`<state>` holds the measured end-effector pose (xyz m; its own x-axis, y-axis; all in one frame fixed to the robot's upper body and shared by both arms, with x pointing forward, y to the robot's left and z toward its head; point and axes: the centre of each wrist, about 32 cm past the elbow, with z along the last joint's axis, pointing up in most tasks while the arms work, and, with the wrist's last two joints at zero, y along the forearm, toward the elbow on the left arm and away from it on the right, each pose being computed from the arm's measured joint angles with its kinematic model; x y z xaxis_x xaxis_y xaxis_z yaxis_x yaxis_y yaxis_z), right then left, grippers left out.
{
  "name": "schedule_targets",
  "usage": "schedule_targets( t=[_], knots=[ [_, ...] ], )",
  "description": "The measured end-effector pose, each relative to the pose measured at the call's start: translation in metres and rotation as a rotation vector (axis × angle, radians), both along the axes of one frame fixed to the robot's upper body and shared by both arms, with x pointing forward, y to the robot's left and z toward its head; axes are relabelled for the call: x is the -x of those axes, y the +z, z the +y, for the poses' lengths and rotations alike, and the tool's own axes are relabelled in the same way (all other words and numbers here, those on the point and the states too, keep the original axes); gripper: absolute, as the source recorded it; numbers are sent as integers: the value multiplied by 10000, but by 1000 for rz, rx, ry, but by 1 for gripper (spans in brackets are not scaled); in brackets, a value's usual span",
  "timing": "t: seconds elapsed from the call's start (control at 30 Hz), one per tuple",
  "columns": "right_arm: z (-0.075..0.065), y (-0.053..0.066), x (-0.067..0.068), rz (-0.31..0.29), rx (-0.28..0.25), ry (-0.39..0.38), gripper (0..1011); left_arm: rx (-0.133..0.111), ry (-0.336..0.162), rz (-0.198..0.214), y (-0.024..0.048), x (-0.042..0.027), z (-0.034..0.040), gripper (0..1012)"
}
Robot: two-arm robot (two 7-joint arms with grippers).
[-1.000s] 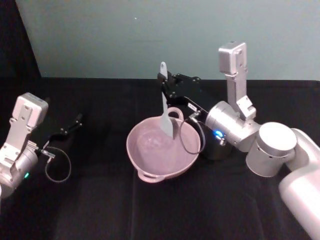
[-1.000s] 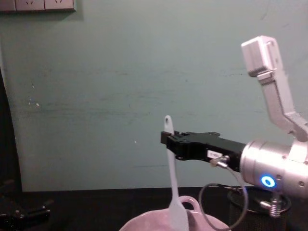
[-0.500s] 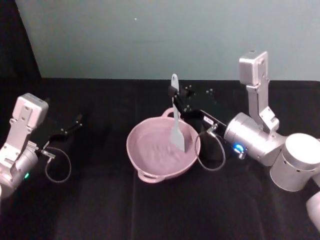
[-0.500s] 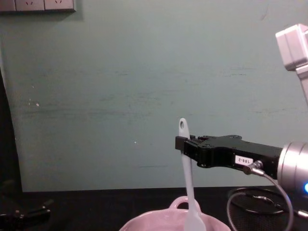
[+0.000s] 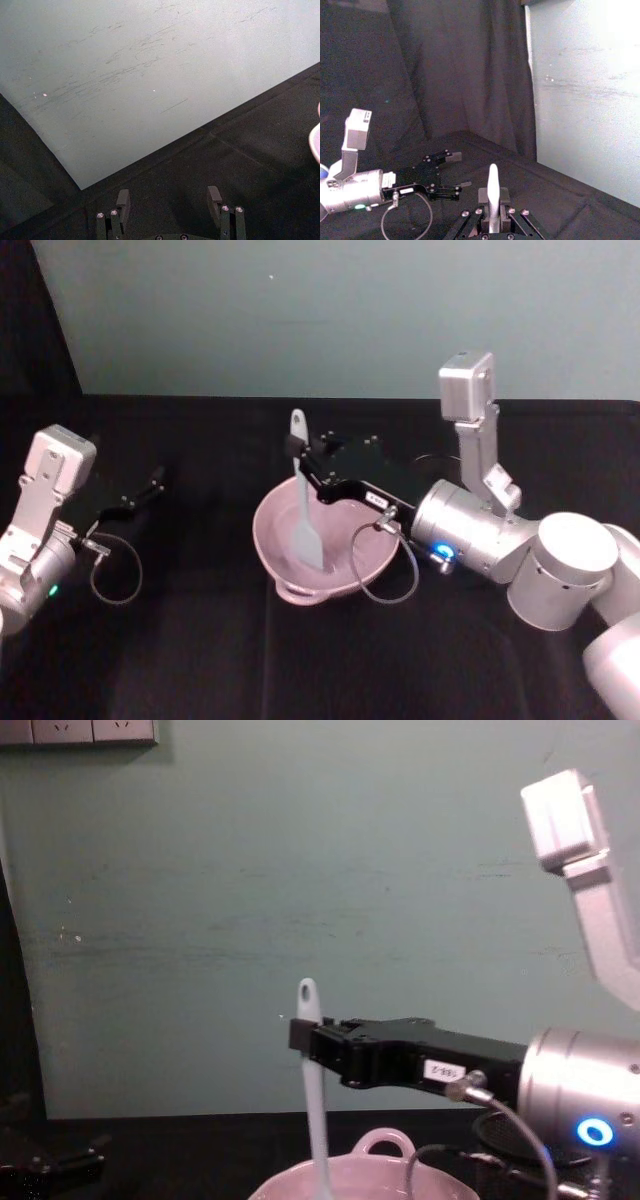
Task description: Use the one hand to pick up the spoon and stir the clear water in the bowl.
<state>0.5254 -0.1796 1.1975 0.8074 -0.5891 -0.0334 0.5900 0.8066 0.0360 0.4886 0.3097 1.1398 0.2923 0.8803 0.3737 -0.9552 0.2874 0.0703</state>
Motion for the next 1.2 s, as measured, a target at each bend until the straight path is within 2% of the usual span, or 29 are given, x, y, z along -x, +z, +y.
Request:
schedule_targets(
  t=[0.17, 0.33, 0.43, 0.57, 0.93, 1.07, 1.2],
  knots=[
    [104, -55, -102, 4, -11, 7, 123, 0, 0, 0, 0, 0, 0, 1011],
    [196, -110, -223, -29, -26, -17, 123, 0, 0, 0, 0, 0, 0, 1011],
    [241, -134, -319, -62, -41, -55, 123, 0, 0, 0, 0, 0, 0, 1011],
    [238, -156, -381, -85, -41, -101, 123, 0, 0, 0, 0, 0, 0, 1011],
    [57, -120, -365, -136, 9, -203, 123, 0, 0, 0, 0, 0, 0, 1011],
    [-71, -52, -281, -131, 34, -217, 123, 0, 0, 0, 0, 0, 0, 1011],
    [-165, 7, -179, -106, 49, -194, 123, 0, 0, 0, 0, 0, 0, 1011]
  ],
)
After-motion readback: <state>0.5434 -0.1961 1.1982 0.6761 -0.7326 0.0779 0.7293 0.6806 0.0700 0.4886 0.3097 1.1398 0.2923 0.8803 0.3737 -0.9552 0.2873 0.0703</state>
